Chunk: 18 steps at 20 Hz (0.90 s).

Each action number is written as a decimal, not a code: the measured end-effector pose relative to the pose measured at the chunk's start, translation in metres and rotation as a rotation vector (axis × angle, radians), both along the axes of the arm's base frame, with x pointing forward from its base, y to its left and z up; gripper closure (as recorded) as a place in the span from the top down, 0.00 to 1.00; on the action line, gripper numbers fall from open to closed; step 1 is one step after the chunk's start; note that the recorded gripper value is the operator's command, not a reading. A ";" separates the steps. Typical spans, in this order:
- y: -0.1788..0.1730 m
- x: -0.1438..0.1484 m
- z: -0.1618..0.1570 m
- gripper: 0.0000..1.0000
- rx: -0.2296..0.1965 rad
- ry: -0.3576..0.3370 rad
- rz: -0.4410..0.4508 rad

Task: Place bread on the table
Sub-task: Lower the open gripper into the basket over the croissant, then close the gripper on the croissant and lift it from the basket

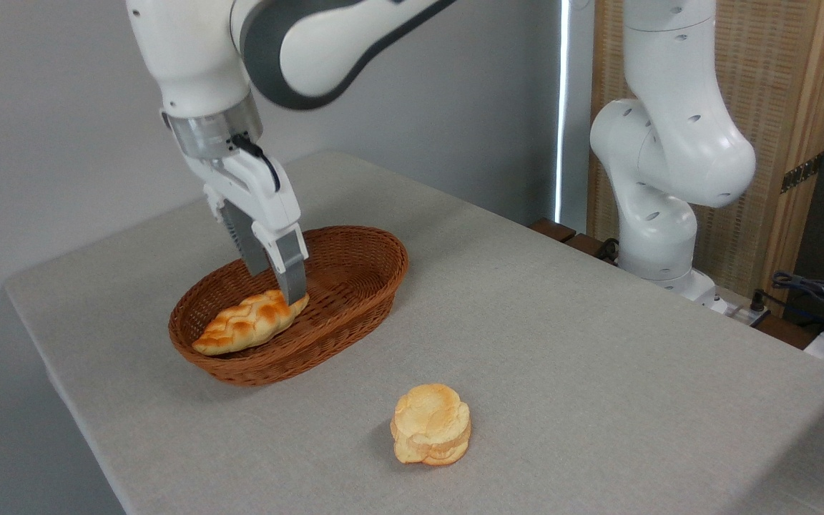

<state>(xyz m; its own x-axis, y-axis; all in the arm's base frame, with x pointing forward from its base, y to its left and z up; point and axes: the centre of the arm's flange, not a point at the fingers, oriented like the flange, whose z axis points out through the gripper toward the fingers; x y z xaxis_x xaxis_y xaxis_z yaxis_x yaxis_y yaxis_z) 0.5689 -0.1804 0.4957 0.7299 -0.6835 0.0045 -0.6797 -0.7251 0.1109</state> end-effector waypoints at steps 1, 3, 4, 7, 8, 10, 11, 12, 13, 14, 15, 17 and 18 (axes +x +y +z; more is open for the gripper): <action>-0.007 0.000 -0.008 1.00 -0.002 -0.009 0.030; -0.017 -0.002 -0.021 1.00 -0.002 -0.007 0.071; -0.022 -0.002 -0.028 1.00 0.000 0.001 0.086; -0.031 -0.002 -0.045 1.00 0.006 0.024 0.101; -0.033 -0.001 -0.050 1.00 0.007 0.029 0.098; -0.036 0.000 -0.057 1.00 0.009 0.037 0.094; -0.036 0.000 -0.059 1.00 0.010 0.040 0.094; -0.036 0.001 -0.062 1.00 0.012 0.044 0.094; -0.035 0.001 -0.065 1.00 0.021 0.045 0.090; -0.035 0.002 -0.067 1.00 0.033 0.044 0.084; -0.036 0.002 -0.069 1.00 0.039 0.044 0.080; -0.041 0.001 -0.075 1.00 0.052 0.048 0.064; -0.043 0.001 -0.078 1.00 0.056 0.050 0.060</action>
<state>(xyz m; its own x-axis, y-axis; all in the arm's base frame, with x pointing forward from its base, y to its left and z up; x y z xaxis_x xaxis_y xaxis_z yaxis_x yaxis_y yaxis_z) 0.5697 -0.2232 0.4180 0.7679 -0.6367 -0.0700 -0.6294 -0.7703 0.1019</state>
